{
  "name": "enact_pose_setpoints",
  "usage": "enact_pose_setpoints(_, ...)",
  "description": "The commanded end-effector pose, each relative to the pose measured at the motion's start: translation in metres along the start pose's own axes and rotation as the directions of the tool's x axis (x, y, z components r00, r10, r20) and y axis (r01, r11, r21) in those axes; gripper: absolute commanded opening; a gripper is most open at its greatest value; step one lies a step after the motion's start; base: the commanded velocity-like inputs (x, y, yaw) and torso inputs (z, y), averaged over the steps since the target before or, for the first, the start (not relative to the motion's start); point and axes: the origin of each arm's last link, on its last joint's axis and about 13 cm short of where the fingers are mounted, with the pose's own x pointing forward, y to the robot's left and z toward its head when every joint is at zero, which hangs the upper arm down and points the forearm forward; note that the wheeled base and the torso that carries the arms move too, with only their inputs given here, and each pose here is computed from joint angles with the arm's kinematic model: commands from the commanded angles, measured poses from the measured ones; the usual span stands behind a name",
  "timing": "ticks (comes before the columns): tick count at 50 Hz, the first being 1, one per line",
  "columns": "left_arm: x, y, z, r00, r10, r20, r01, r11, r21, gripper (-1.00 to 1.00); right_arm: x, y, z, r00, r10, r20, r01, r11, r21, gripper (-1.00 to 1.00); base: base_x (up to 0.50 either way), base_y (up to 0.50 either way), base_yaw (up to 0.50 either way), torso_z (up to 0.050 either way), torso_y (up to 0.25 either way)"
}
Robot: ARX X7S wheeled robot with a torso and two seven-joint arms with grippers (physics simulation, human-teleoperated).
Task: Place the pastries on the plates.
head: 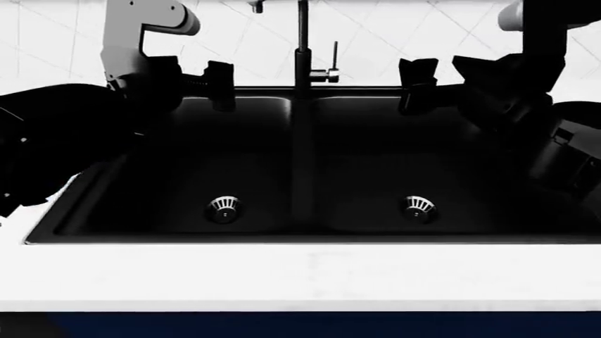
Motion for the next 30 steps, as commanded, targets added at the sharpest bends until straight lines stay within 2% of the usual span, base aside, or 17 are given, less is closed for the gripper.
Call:
enact_pose_setpoints(1,-0.0010,0.0005,-0.0027,1.000,-0.002,-0.010,0.002,1.000,0.011,1.00,-0.0001,-0.0006,-0.0004,1.000,-0.003,-0.002,0.003,1.000,0.001,1.00,0.00,-0.50,0.00,0.000,0.000)
enact_pose_setpoints(30,0.0014,-0.0004,-0.0003,1.000,-0.006,0.003,0.006,1.000,-0.005,1.00,-0.0014,-0.0028,0.0033,1.000,-0.013,-0.007,0.013,1.000,-0.004,1.00,0.00,-0.50,0.00,0.000,0.000)
